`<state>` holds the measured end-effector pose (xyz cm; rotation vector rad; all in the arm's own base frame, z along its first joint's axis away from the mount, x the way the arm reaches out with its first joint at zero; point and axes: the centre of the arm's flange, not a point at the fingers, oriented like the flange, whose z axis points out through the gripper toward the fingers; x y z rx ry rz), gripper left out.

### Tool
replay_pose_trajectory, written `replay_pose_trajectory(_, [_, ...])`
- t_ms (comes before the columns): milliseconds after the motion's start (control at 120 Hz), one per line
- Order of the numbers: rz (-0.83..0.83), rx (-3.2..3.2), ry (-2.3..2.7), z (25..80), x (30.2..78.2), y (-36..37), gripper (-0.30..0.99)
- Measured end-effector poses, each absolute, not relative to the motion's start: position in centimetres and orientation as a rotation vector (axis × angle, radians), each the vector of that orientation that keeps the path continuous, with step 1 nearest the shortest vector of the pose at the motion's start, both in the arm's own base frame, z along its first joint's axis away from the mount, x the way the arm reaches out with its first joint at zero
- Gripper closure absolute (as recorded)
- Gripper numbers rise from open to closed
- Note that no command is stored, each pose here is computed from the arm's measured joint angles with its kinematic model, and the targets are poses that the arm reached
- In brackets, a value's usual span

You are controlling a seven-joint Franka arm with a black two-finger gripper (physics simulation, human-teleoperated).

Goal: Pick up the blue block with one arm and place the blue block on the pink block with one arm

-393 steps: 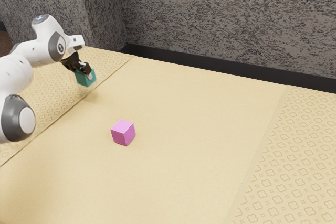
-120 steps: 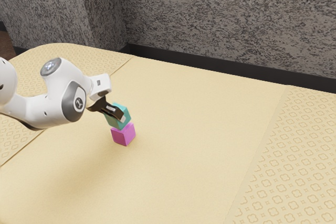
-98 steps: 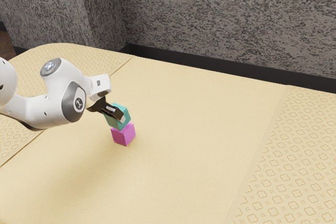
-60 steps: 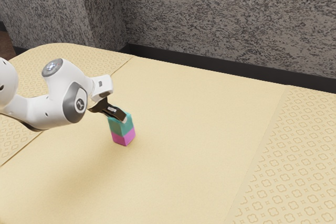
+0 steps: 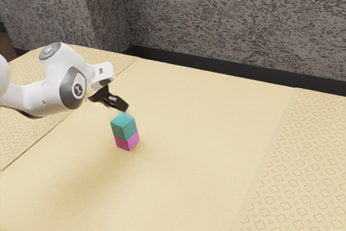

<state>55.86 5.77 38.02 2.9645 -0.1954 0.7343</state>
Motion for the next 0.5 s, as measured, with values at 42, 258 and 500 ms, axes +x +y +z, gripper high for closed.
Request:
replay_pose_trajectory(42, [0.725,2.957,-0.205,39.2,56.5,6.0,0.01])
replay_pose_trajectory(258, [0.579,2.963,-0.314,40.9,57.8,5.8,0.0])
replay_pose_trajectory(500, [0.487,2.964,-0.347,40.5,57.5,5.5,0.0])
